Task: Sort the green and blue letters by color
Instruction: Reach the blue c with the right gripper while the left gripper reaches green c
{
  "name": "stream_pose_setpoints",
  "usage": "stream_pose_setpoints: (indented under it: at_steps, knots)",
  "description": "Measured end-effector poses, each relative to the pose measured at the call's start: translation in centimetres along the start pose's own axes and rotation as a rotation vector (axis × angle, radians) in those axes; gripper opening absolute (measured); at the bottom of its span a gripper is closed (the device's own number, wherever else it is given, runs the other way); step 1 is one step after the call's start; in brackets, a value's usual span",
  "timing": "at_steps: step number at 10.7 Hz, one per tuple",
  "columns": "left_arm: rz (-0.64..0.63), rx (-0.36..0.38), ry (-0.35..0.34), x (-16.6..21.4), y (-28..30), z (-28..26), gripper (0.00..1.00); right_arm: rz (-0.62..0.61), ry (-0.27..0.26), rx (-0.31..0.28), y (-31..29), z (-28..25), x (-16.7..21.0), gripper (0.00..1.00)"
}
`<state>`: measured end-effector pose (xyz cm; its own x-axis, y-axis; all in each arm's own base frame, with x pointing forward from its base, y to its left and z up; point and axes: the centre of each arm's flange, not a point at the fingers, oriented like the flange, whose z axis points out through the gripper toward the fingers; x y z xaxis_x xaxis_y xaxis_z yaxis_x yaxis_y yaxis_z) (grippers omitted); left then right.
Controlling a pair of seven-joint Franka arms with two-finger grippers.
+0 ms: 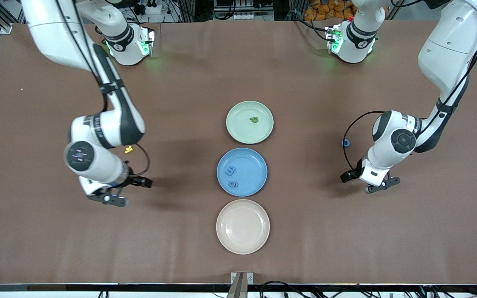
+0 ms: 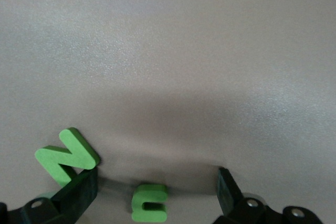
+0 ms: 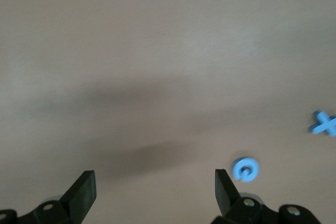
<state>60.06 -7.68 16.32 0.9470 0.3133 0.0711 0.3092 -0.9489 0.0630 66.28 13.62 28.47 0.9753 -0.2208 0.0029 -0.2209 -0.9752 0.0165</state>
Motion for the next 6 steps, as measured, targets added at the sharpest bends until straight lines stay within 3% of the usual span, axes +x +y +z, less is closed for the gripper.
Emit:
stream_pose_setpoints:
  at_steps: [4, 6]
  knots:
    - [0.011, 0.003, -0.009, -0.8, 0.3, 0.0, 1.0, -0.031, 0.07, 0.016, 9.8, 5.9, -2.6, 1.0]
    - [0.03, 0.03, -0.039, -1.8, 1.3, -0.1, 1.0, -0.03, 0.065, 0.011, 11.3, 7.8, -4.0, 1.0]
